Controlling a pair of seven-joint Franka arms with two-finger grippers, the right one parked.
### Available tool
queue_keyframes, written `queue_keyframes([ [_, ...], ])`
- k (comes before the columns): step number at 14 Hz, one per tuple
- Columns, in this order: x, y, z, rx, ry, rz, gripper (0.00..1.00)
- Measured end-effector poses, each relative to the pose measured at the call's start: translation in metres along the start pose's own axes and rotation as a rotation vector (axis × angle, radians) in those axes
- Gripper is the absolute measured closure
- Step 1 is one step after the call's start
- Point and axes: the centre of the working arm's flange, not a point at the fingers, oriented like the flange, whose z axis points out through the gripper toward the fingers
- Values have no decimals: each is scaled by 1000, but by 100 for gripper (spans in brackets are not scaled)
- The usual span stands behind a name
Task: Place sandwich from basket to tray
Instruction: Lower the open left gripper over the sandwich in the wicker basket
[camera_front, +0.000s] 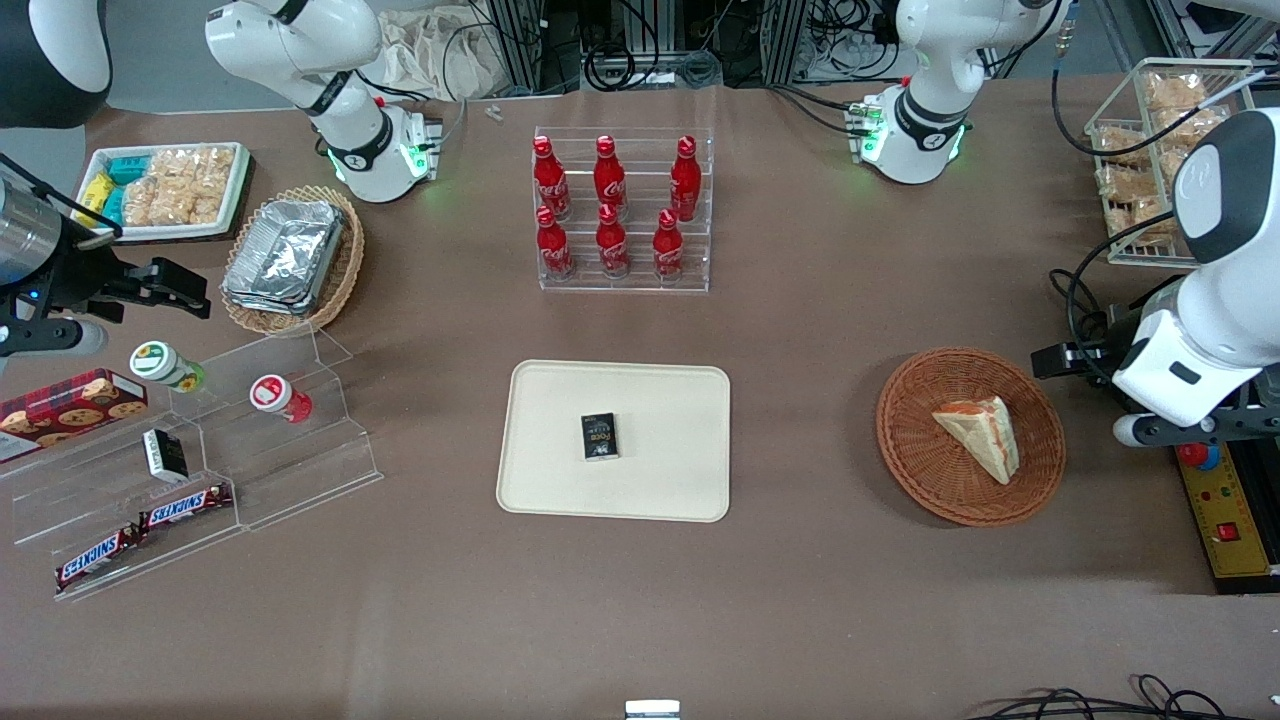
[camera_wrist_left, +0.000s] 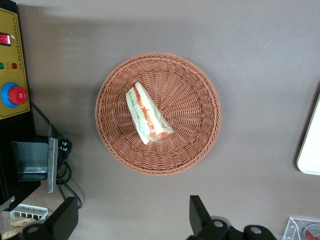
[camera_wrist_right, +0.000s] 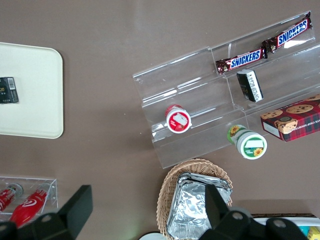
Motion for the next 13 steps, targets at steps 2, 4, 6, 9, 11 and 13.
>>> queue_keyframes([
  [2, 2, 0, 8, 0, -16, 1, 0],
  [4, 6, -1, 22, 0, -45, -2, 0],
  [6, 12, -3, 51, 2, -93, -15, 0],
  [9, 25, -12, 110, -10, -67, -93, 0],
  [11, 26, -19, 157, -27, -15, -190, 0],
  [13, 18, -23, 202, -45, 20, -308, 0],
])
